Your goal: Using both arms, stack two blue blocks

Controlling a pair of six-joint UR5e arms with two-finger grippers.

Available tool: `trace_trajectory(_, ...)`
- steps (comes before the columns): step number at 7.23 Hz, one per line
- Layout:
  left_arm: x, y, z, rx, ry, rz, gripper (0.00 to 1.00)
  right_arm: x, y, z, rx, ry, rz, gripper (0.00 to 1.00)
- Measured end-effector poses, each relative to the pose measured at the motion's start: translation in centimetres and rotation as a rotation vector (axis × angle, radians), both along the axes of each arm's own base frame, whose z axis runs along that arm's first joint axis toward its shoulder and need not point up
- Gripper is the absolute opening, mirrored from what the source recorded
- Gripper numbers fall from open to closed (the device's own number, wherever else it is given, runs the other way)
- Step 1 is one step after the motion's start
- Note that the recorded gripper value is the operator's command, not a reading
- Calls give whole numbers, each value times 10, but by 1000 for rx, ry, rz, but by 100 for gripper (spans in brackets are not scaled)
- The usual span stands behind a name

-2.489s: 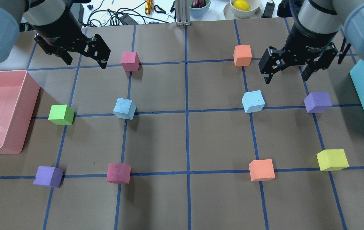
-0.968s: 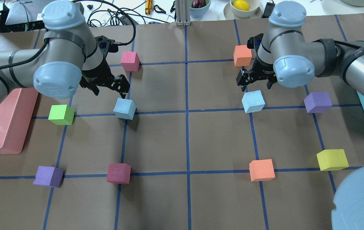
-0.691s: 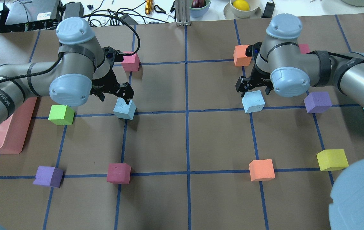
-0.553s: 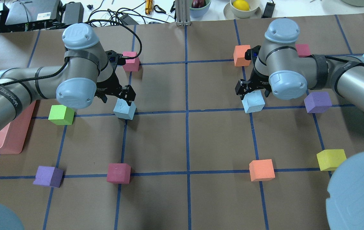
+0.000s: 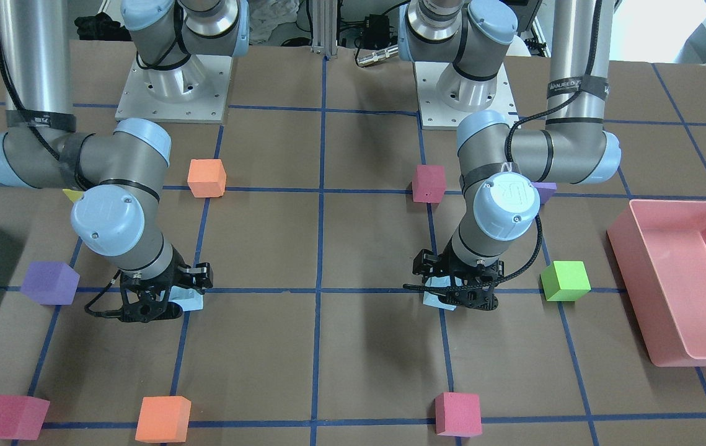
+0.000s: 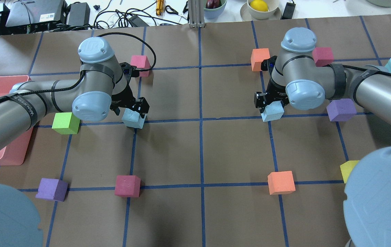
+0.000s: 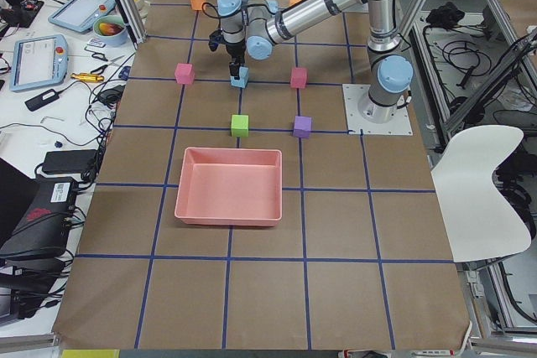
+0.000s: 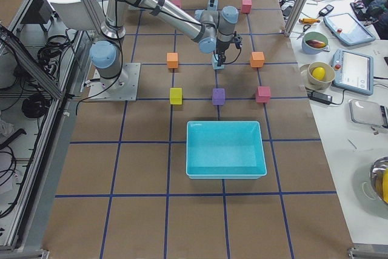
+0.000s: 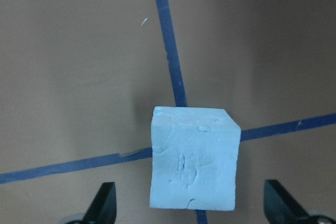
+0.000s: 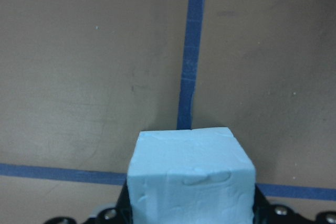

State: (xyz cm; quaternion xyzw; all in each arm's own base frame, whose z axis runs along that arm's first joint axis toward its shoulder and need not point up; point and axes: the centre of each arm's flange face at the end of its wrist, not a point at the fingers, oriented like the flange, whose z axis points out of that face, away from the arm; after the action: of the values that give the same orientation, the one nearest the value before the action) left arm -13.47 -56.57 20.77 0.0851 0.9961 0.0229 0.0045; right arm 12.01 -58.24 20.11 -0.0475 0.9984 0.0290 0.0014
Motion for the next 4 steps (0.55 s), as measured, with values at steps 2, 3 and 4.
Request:
trace_trajectory(2, 0, 2, -8, -3, -1, 0, 100, 7, -21, 31, -46, -6, -63, 0)
trace_trajectory(3, 0, 3, -11, -1, -1, 3, 94, 25, -37, 55, -65, -11, -103, 0)
trace_trajectory(4, -1, 4, -12, 2, -1, 7, 75, 52, -56, 72, -82, -16, -119, 0)
